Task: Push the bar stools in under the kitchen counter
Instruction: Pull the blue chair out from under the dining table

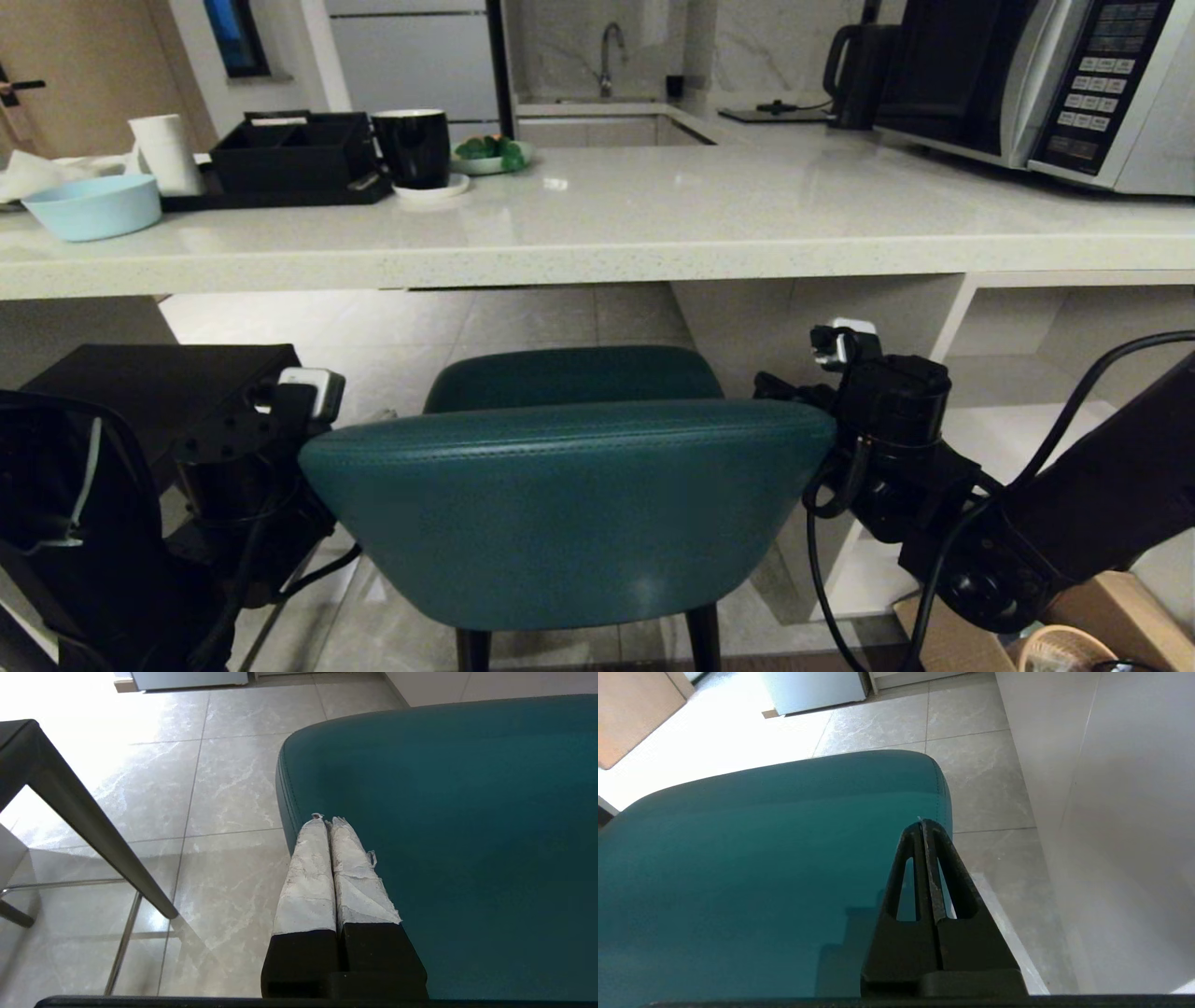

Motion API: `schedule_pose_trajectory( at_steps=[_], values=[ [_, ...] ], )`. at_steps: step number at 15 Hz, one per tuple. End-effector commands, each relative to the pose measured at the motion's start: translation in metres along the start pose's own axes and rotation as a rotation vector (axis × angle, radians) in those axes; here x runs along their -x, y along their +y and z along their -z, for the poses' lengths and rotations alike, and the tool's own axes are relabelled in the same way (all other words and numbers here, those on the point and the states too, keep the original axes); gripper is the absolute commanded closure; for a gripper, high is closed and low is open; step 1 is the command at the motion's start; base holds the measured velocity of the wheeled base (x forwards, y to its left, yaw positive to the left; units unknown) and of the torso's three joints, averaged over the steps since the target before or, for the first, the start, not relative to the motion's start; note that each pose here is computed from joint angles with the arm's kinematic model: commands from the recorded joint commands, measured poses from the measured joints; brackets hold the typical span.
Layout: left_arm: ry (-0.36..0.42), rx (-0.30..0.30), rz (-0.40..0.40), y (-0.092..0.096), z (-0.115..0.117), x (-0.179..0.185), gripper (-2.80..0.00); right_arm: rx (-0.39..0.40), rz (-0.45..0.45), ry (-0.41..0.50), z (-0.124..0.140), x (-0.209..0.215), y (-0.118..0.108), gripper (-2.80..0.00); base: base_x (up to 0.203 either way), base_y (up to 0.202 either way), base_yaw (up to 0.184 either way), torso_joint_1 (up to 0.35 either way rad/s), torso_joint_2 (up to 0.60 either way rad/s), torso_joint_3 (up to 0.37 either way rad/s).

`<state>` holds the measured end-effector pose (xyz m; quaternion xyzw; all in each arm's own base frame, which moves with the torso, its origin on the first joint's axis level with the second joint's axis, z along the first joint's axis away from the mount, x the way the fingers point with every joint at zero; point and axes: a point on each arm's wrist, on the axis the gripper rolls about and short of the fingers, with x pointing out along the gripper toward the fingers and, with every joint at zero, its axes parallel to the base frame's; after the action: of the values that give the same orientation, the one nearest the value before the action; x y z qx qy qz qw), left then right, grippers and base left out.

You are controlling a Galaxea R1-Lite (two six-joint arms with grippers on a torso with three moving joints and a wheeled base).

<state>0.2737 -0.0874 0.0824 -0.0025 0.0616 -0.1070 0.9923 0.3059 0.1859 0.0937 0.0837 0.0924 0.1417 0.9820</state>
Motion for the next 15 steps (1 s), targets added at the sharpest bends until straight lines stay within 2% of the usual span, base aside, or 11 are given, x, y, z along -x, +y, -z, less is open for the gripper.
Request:
schedule_pose_trajectory(
  at_steps=[1, 5, 15],
  values=[
    [-0.051, 0.007, -0.003, 0.001, -0.011, 0.005, 0.0, 0.001, 0.016, 0.011, 0.005, -0.003, -0.006, 0.0, 0.0, 0.0, 0.0, 0.0, 0.0, 0.0],
    [-0.028, 0.008, -0.01, 0.002, -0.006, 0.005, 0.0, 0.032, 0.022, 0.069, 0.027, -0.01, -0.006, 0.0, 0.0, 0.0, 0.0, 0.0, 0.0, 0.0],
    [-0.03, 0.008, -0.012, 0.002, -0.006, 0.005, 0.0, 0.046, 0.006, 0.084, 0.036, -0.003, -0.001, 0.0, 0.0, 0.0, 0.0, 0.0, 0.0, 0.0]
  ],
)
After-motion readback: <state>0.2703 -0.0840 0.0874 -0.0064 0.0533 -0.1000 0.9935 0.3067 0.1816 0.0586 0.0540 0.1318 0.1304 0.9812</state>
